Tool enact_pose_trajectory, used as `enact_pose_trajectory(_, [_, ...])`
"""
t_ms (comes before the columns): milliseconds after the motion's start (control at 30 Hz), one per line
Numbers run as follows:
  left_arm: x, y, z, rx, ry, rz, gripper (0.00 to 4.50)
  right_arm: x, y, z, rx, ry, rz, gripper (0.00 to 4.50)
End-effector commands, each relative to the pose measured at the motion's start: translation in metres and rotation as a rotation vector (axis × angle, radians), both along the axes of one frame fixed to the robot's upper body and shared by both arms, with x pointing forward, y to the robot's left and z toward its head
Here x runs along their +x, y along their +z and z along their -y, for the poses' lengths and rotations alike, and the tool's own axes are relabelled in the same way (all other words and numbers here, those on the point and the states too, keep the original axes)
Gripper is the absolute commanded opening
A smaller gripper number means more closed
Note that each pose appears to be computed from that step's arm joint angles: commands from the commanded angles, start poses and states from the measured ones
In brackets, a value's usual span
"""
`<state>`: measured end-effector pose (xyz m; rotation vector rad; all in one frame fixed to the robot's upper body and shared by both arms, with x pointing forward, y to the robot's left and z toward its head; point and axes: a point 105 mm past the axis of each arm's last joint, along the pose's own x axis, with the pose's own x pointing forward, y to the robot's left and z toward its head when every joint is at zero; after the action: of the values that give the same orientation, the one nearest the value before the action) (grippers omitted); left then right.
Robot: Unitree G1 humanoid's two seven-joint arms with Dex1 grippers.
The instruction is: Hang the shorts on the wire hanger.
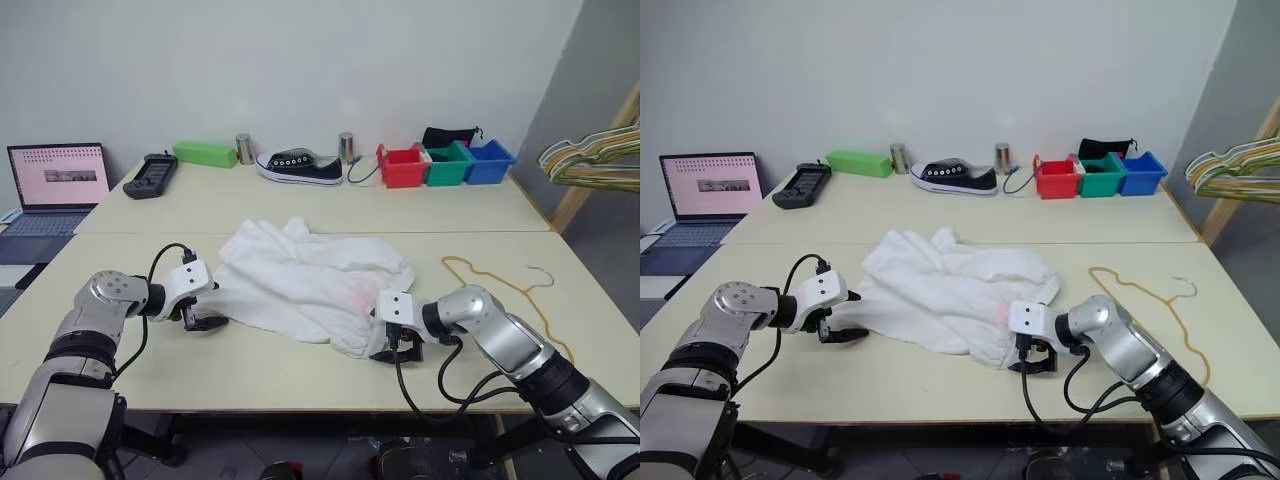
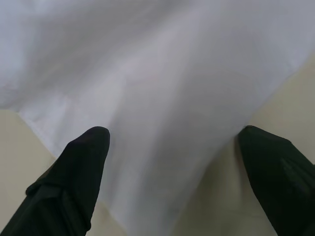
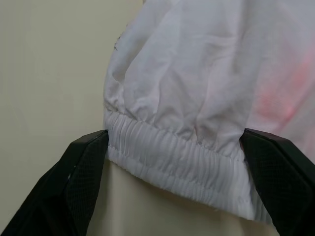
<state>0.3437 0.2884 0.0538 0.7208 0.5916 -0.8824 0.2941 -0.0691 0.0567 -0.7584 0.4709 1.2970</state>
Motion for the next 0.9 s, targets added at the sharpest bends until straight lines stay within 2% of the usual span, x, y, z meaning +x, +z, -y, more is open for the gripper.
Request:
enact_pose_trajectory(33, [-0.001,-0.012,0.003,0.022,-0.001,-0.023,3.38,-0.001,0.015,-0.009,0.047,0.006,0.011,4.50])
enact_pose_trajectory(67, [-0.001,-0.012,0.004,0.020,-0.001,-0.023,3.03,-0.001,0.013,-0.009,0.035,0.005,0.018,4.33])
enact_pose_trajectory(133, [-0.001,-0.013,0.004,0.019,-0.002,-0.025,2.64,0.000,0.008,-0.007,0.019,-0.004,0.021,4.05])
enact_pose_trajectory(267, [-0.003,-0.014,0.003,0.020,-0.005,-0.030,1.66,0.005,0.001,-0.002,-0.007,-0.019,0.029,2.97])
enact_pose_trajectory(533, [-0.002,-0.008,-0.001,0.002,0.013,-0.012,0.04,0.023,0.004,0.005,-0.023,-0.056,0.079,1.15])
enact_pose_trajectory(633, [-0.005,-0.005,0.000,-0.023,-0.002,-0.005,0.00,0.031,0.007,0.011,-0.042,-0.060,0.109,0.36])
enact_pose_trajectory(767, [-0.013,0.002,0.006,-0.064,-0.044,-0.008,0.00,0.036,0.018,0.015,-0.030,-0.048,0.141,0.36])
enact_pose_trajectory(833, [-0.032,0.009,0.017,-0.106,-0.112,-0.060,0.00,0.025,0.025,0.018,-0.008,-0.004,0.107,0.36])
enact_pose_trajectory(900, [-0.072,0.017,0.035,-0.152,-0.231,-0.188,0.00,0.001,0.027,0.026,-0.007,0.085,0.024,0.36])
